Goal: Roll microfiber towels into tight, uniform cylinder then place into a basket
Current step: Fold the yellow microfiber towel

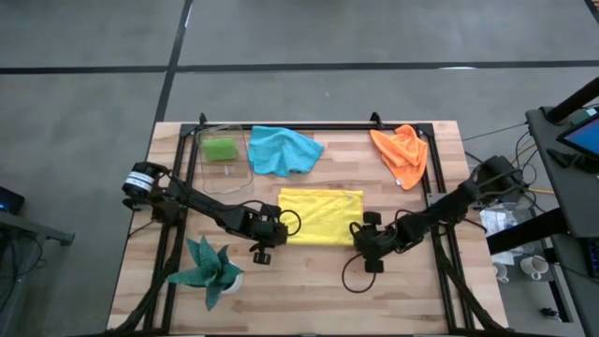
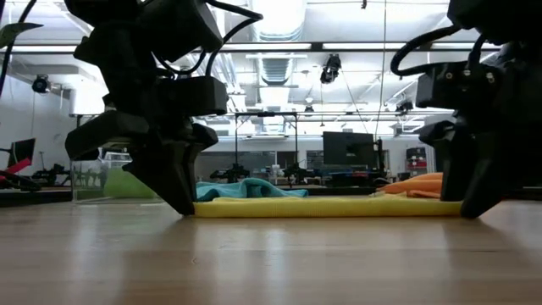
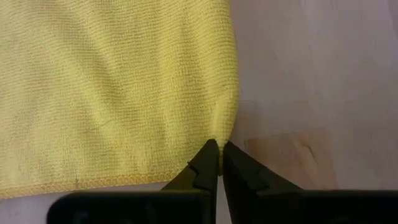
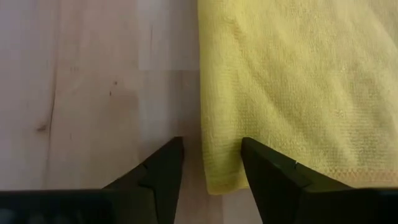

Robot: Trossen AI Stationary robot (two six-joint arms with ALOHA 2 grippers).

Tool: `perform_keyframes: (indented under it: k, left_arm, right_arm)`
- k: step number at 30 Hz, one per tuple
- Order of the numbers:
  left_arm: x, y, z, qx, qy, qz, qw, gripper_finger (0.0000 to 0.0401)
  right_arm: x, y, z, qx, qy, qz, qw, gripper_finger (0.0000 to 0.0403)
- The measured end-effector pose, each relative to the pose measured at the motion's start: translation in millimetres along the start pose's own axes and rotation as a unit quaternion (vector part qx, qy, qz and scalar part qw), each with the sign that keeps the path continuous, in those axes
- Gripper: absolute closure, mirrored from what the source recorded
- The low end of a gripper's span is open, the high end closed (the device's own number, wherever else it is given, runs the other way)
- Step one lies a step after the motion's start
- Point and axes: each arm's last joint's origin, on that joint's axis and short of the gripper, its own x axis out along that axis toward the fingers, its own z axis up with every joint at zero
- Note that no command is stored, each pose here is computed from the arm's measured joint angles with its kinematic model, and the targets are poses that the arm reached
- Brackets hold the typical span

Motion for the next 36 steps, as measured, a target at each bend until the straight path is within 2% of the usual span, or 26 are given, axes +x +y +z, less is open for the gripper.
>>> perform_keyframes:
  k: [6,12,19,24,26,30,36]
  left_arm:
    - [0,-1,-1,-0.013,0.0,-0.002,1.0,0.0401]
    - [-2,-12,-2,-0.027,0.002,-0.012,1.0,0.0401]
    - [-13,-30,-2,-0.059,-0.001,-0.064,0.996,0.0401]
    - [-38,-29,5,-0.078,-0.036,-0.076,0.993,0.0401]
    - [-49,-26,7,-0.083,-0.058,-0.071,0.992,0.0401]
    - [-64,-14,9,-0.101,-0.092,-0.038,0.99,0.0401]
    - [-59,6,8,-0.127,-0.094,0.021,0.987,0.0401]
  right_arm:
    - [-1,1,0,0.018,-0.003,0.005,1.0,0.0285]
    - [-8,5,-2,0.018,-0.007,0.015,1.0,0.0383]
    - [-22,18,5,0.036,-0.01,0.086,0.996,0.0393]
    - [-39,23,20,0.026,-0.023,0.114,0.993,0.0394]
    - [-47,21,24,0.024,-0.023,0.103,0.994,0.0394]
    - [-56,12,22,0.024,-0.014,0.034,0.999,0.0394]
    - [-54,0,20,0.046,-0.004,-0.007,0.999,0.0394]
